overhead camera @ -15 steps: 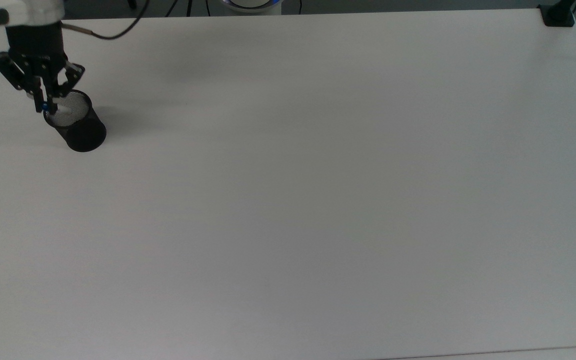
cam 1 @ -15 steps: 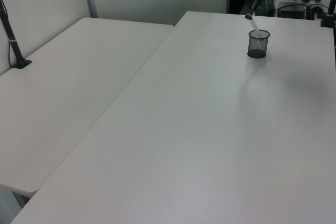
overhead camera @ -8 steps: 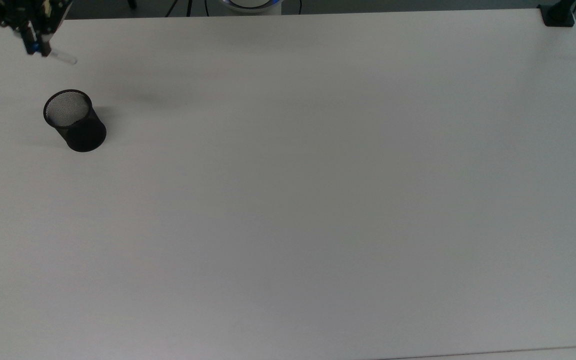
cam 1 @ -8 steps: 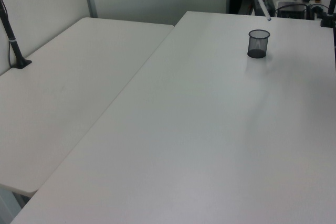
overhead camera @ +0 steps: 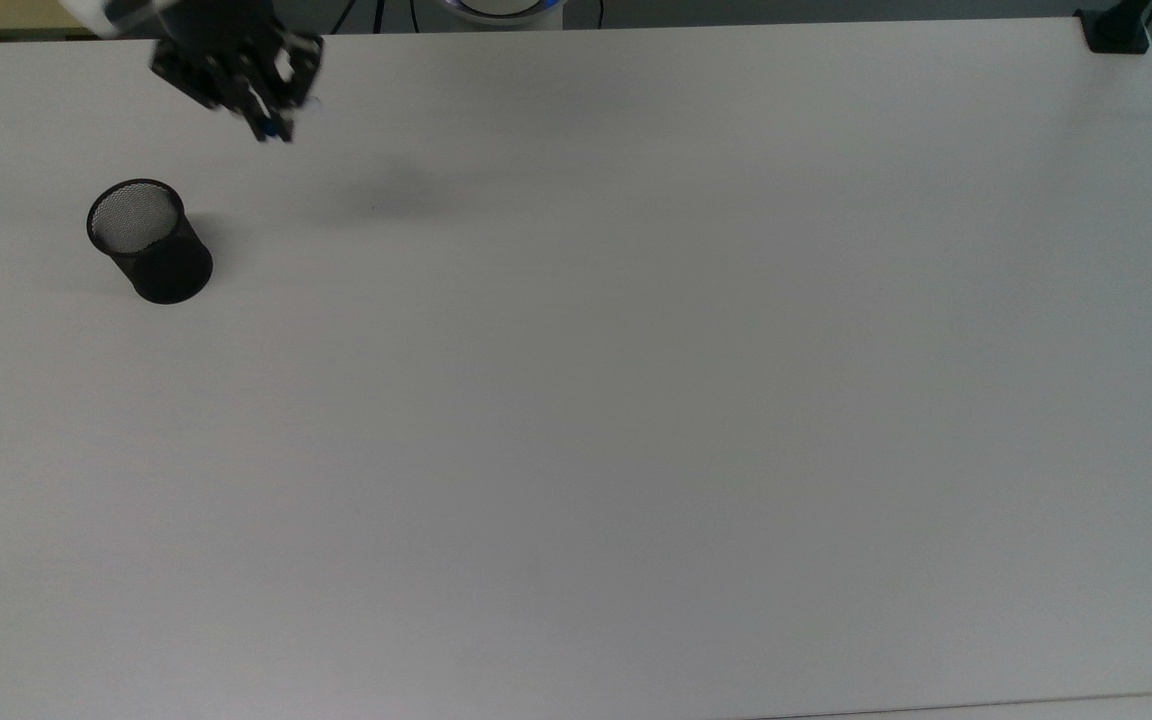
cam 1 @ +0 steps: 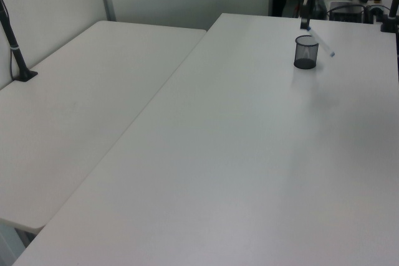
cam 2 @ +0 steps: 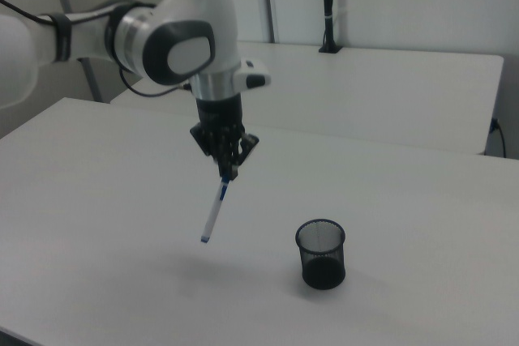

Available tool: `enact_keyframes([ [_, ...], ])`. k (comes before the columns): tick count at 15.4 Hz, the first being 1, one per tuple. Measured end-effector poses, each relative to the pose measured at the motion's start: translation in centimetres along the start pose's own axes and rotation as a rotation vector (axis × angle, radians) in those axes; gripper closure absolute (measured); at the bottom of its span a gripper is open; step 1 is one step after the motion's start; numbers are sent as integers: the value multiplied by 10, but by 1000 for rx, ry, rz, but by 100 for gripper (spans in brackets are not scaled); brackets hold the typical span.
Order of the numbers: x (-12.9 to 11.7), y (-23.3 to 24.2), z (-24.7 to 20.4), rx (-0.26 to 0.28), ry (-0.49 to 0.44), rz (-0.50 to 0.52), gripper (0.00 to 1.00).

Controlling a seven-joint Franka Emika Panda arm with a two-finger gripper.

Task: Remove the marker
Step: 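Carry the marker away from the cup and lower it to the table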

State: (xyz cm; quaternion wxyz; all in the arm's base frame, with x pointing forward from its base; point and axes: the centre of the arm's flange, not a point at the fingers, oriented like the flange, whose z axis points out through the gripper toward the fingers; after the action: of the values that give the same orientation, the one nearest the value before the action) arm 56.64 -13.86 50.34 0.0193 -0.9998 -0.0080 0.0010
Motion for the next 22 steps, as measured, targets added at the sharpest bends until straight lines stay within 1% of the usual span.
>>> enact_keyframes([
  [2, 18, -16, 43, -4, -51, 14, 83],
  [5, 41, -33, 91, -39, -60, 34, 83],
  [8, 53, -42, 118, -65, -51, 33, 83],
  [11, 63, -56, 140, -113, -35, 50, 83],
  [12, 66, -60, 146, -121, -29, 56, 83],
  [16, 71, -65, 166, -125, -1, 76, 82],
  [17, 71, -66, 170, -125, 5, 83, 76],
  [19, 72, -67, 175, -124, 12, 95, 56],
  [20, 72, -67, 175, -124, 13, 99, 48],
  [22, 73, -67, 173, -125, 17, 105, 27],
])
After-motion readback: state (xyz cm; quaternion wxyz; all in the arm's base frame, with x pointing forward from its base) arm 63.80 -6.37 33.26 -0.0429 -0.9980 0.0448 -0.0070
